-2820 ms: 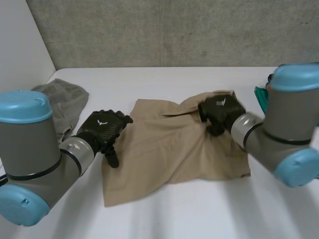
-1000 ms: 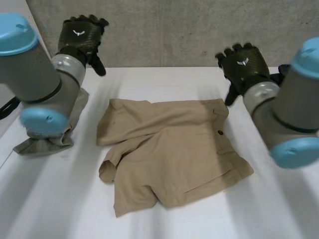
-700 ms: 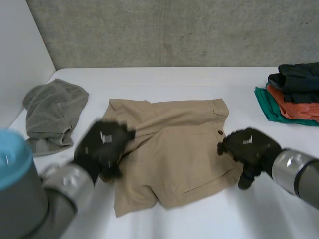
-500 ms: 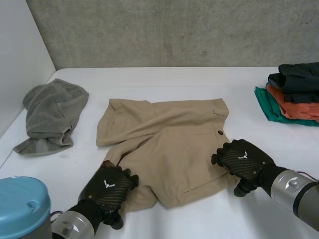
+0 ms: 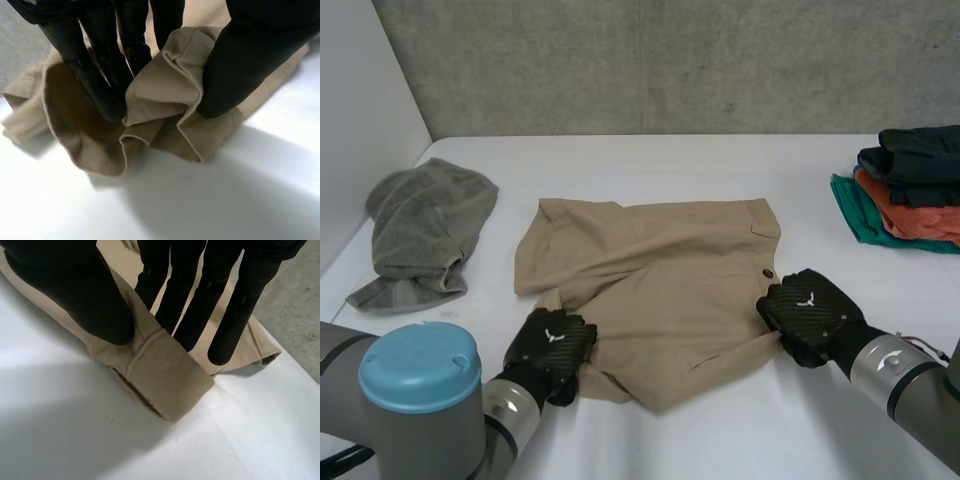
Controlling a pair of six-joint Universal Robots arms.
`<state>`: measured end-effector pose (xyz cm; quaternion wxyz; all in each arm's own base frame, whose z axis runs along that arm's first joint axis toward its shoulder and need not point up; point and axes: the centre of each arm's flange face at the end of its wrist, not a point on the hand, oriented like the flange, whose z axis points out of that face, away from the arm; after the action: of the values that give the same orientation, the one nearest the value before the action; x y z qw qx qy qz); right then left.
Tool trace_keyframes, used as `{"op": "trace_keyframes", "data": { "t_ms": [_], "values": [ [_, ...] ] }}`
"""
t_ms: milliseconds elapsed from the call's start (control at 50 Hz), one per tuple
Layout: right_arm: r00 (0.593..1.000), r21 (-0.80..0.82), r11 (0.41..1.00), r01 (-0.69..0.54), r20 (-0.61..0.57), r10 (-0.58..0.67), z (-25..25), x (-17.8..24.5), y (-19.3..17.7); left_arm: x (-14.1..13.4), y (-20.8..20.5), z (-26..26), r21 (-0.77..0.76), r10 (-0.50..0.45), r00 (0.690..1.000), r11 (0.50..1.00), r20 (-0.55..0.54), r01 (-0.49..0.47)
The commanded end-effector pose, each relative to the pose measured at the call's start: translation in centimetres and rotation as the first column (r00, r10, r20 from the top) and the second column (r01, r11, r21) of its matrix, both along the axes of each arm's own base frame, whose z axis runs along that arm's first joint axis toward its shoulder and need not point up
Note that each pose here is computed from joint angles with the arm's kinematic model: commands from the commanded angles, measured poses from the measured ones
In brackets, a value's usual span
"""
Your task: Fold the laundry.
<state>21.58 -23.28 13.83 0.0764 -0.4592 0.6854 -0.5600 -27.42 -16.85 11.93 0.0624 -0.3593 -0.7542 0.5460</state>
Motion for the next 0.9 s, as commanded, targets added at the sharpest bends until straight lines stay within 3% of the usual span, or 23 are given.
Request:
{"op": "trace_keyframes", "data": {
  "t_ms": [20, 140, 200, 240, 360, 500, 580, 640, 660, 680, 740, 760, 800, 820, 860, 900],
  "values": [
    [0.998, 0.049, 0.997, 0.065, 0.003, -0.066, 2.8, -0.8, 0.9, 0.0, -0.7, 1.1, -0.067, 0.0, 1.0, 0.998, 0.017, 0.001],
    [0.995, 0.152, 0.987, 0.056, -0.093, -0.042, 4.5, -1.9, 2.8, 1.5, 2.1, 2.7, -0.026, -0.086, 0.988, 0.996, 0.127, 0.09],
    [0.979, 0.227, 0.974, 0.03, -0.202, 0.017, 5.1, -2.6, 4.0, 2.3, 4.9, 4.1, 0.047, -0.176, 0.968, 0.984, 0.177, 0.17],
    [0.955, 0.309, 0.951, -0.002, -0.28, 0.093, 5.5, -3.2, 5.2, 2.9, 7.1, 5.1, 0.12, -0.241, 0.948, 0.968, 0.206, 0.219],
    [0.886, 0.42, 0.902, -0.097, -0.377, 0.27, 6.2, -3.5, 6.5, 4.0, 9.1, 6.3, 0.262, -0.302, 0.921, 0.936, 0.247, 0.236],
    [0.92, 0.397, 0.917, -0.04, -0.344, 0.189, 6.2, -2.3, 4.4, 3.2, 4.2, 6.7, 0.19, -0.224, 0.931, 0.966, 0.288, 0.174],
    [0.951, 0.284, 0.959, -0.021, -0.29, 0.107, 7.3, -1.0, 2.3, 1.9, 0.0, 8.1, 0.047, -0.153, 0.958, 0.988, 0.244, 0.145],
    [0.979, 0.117, 0.993, -0.006, -0.203, 0.03, 9.7, 0.5, 0.0, 0.3, -3.8, 11.3, -0.158, -0.085, 0.986, 0.981, 0.145, 0.108],
    [0.985, 0.063, 0.998, 0.005, -0.173, 0.006, 10.6, 0.9, -0.7, -0.1, -4.7, 12.5, -0.22, -0.069, 0.991, 0.971, 0.112, 0.093],
    [0.995, -0.063, 0.997, 0.039, -0.087, -0.045, 12.9, 1.7, -2.4, -0.7, -6.6, 15.1, -0.348, -0.042, 0.999, 0.936, 0.034, 0.051],
    [0.992, -0.245, 0.963, 0.112, 0.078, -0.096, 16.8, 2.7, -4.7, -1.2, -9.2, 19.9, -0.531, -0.018, 0.994, 0.846, -0.109, -0.043],
    [0.976, -0.354, 0.92, 0.17, 0.192, -0.107, 19.6, 3.1, -5.9, -1.4, -10.4, 23.2, -0.63, -0.032, 0.977, 0.768, -0.213, -0.112],
    [0.946, -0.445, 0.864, 0.236, 0.31, -0.098, 22.4, 3.3, -6.6, -1.3, -11.1, 26.0, -0.698, -0.058, 0.954, 0.695, -0.294, -0.173],
    [0.911, -0.523, 0.801, 0.291, 0.407, -0.065, 24.9, 3.3, -6.9, -1.1, -11.6, 28.8, -0.748, -0.092, 0.924, 0.619, -0.371, -0.238],
    [0.875, -0.585, 0.739, 0.335, 0.484, -0.014, 27.2, 3.4, -6.9, -0.8, -11.7, 31.0, -0.77, -0.131, 0.891, 0.568, -0.434, -0.291],
    [0.847, -0.645, 0.668, 0.372, 0.531, 0.041, 29.1, 3.4, -6.9, -0.3, -11.9, 32.3, -0.757, -0.152, 0.857, 0.561, -0.492, -0.335]
  ]
}}
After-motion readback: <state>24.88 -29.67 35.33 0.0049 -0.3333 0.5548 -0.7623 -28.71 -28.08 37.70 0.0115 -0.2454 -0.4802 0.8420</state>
